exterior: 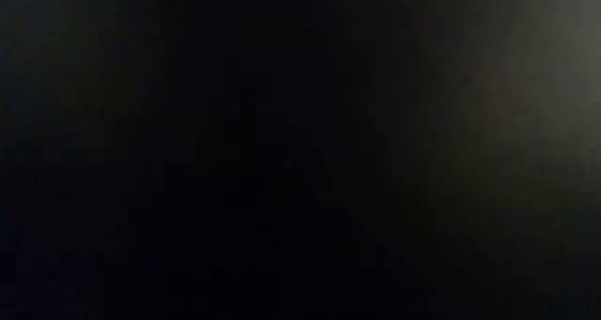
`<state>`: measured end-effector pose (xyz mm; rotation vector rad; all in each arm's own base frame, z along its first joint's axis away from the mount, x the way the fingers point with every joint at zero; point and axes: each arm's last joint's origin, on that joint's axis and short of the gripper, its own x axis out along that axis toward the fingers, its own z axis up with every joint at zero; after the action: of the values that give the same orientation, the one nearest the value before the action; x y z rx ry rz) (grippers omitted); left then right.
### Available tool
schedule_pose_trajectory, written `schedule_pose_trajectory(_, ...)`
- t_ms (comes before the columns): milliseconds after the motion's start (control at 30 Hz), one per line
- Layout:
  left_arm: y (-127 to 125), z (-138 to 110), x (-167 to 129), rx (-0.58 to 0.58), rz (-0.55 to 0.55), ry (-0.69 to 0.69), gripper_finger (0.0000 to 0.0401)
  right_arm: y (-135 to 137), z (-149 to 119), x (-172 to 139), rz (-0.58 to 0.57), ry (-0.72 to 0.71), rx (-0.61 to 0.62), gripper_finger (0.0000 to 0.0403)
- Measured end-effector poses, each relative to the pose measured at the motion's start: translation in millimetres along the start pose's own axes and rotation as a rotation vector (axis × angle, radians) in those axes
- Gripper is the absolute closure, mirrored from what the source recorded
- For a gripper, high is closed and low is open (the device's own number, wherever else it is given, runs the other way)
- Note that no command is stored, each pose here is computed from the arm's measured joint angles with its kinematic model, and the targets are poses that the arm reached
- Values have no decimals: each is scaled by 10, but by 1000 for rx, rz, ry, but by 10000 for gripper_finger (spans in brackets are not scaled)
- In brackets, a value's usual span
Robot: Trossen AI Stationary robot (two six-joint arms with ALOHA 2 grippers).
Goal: Screw lightbulb
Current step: Remove the white lightbulb from the desk lamp
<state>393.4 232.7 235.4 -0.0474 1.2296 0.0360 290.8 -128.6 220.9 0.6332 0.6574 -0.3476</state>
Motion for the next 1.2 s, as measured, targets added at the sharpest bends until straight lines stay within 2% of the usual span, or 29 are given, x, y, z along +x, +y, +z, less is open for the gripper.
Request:
schedule_pose_trajectory(533,-306,180,89,85,13,-54,401,-60,62,-13,-67,-70,42,403)
schedule_pose_trajectory(633,-314,182,85,88,10,-54,401,-84,73,-21,-45,-62,50,403)
schedule_pose_trajectory(800,-211,136,22,46,25,-58,401,-73,92,-101,41,-39,52,403)
schedule_pose_trajectory(1033,29,-13,-94,-25,53,-32,401,-140,93,-299,7,-17,42,403)
schedule_pose_trajectory(1200,156,-71,-403,-73,105,-106,401,-185,108,-407,0,-19,19,403)
